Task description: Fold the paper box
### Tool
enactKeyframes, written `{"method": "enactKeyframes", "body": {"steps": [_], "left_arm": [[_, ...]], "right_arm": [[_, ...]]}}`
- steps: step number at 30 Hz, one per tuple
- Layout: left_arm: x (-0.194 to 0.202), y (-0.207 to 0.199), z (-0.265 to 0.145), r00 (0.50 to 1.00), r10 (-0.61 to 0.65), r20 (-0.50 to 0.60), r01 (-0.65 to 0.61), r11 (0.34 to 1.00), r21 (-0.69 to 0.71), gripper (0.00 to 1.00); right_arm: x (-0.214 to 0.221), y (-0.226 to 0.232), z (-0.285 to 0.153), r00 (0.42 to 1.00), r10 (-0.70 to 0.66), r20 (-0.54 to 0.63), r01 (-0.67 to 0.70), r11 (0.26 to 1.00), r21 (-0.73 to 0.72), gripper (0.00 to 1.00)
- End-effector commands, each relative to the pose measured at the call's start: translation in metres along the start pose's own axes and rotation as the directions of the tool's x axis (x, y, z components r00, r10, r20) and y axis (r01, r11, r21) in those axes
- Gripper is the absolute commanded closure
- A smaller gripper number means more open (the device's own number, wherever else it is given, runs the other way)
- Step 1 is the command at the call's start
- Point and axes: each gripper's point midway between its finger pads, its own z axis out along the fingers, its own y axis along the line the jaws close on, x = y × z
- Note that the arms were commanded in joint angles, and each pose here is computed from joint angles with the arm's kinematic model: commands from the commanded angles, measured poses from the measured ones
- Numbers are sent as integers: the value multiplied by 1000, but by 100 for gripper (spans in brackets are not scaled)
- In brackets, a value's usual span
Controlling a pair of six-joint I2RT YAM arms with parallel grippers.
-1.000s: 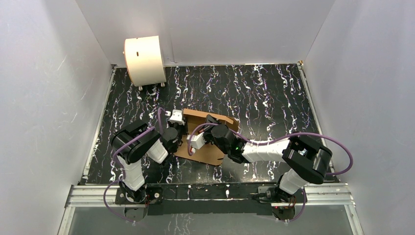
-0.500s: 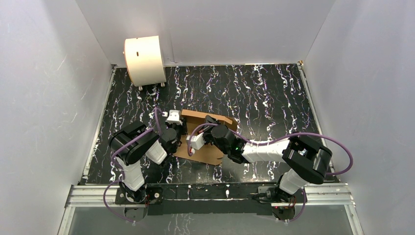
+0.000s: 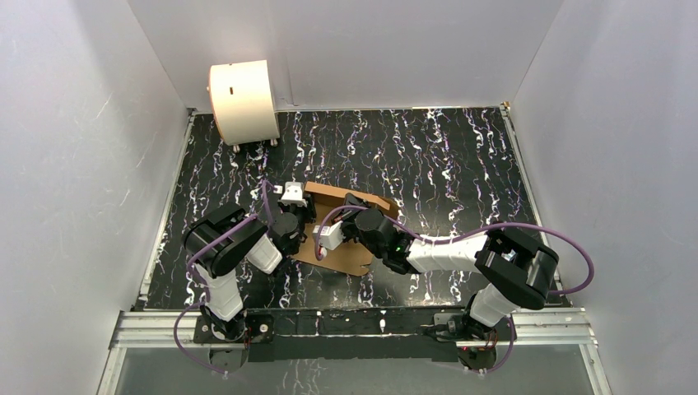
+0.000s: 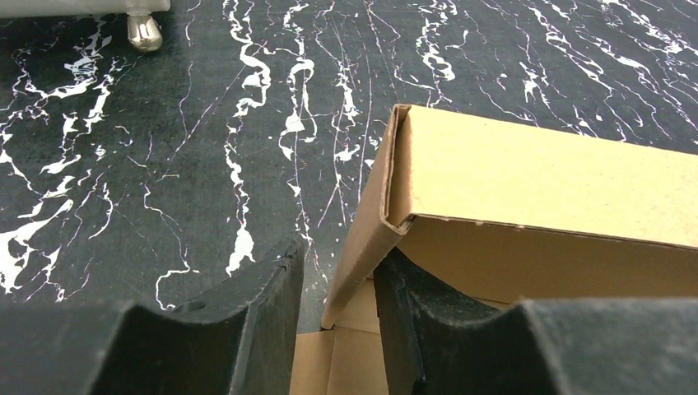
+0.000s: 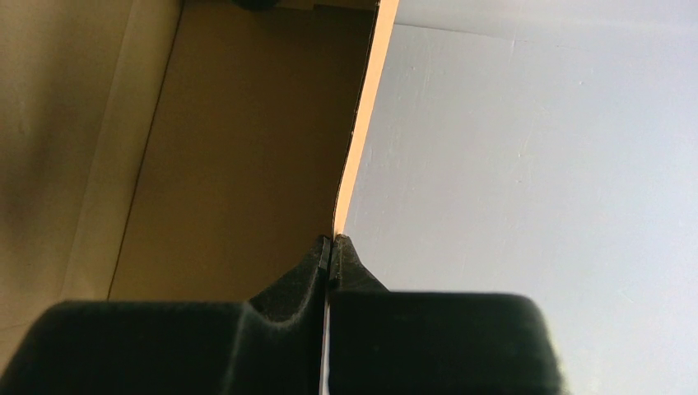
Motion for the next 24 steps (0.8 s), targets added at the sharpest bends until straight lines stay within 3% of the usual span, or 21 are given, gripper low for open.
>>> {"method": "enactKeyframes", "body": {"steps": [1, 7, 14, 24], "left_arm": [[-83, 6, 5, 952, -122, 280, 134, 991, -24, 65], [-79, 14, 6, 958, -83, 274, 107, 992, -74, 83], [-74, 28, 11, 960, -63, 272, 113, 978, -173, 87], [-53, 53, 10, 974, -11, 226, 86, 942, -325, 85]], "right_arm": [[-2, 25, 1, 1000, 1, 10, 0, 995, -96, 100], [-2, 27, 1, 1000, 2, 10, -1, 995, -103, 100], [-2, 32, 1, 1000, 9, 7, -9, 993, -114, 100], [-3, 37, 4, 1000, 18, 13, -16, 992, -126, 100]]}}
